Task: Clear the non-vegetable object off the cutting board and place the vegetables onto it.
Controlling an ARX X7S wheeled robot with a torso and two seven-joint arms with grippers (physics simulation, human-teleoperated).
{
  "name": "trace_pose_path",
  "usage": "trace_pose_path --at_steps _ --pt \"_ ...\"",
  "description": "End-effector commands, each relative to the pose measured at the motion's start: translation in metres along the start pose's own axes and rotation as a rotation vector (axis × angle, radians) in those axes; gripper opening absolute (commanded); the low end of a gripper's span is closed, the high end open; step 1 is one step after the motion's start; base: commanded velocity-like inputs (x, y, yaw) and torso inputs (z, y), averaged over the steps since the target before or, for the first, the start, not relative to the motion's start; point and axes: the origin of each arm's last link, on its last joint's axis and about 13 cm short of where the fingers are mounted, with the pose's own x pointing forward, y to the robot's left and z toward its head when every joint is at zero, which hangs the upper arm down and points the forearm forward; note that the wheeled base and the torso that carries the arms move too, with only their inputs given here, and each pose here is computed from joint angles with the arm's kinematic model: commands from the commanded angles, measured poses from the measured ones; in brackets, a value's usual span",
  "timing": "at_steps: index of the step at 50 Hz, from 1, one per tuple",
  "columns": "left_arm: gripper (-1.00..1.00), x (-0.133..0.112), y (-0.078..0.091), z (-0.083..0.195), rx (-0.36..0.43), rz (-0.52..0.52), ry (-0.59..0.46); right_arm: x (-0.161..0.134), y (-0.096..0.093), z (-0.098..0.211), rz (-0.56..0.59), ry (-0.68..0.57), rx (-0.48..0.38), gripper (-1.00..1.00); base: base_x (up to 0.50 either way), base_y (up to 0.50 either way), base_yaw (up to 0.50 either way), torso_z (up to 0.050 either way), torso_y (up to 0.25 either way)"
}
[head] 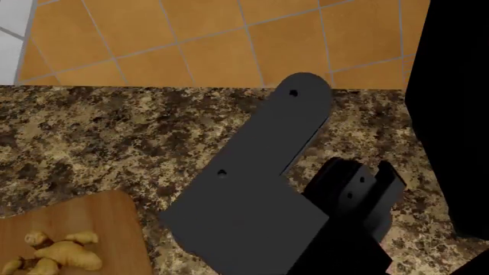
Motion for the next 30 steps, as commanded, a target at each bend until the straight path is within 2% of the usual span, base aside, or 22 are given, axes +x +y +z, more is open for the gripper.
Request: trace_pose_path --at_steps 1,9,30 --pt "1.00 -0.002 -0.002 0.006 -0.027 -0.052 -0.012 -0.014 0.007 0.000 0.031 0.022 -0.053 1.00 0.00 0.00 0.00 0.000 0.000" --pt "1.00 -0.002 -0.003 0.004 -0.028 -0.054 -0.010 -0.009 0.009 -0.005 0.070 0.018 -0.069 1.00 0.00 0.00 0.00 0.000 0.000" --pt "1.00 -0.002 0.001 0.005 -0.016 -0.040 -0.018 0.031 0.002 -0.027 0.149 0.027 0.026 1.00 0.00 0.00 0.00 0.000 0.000"
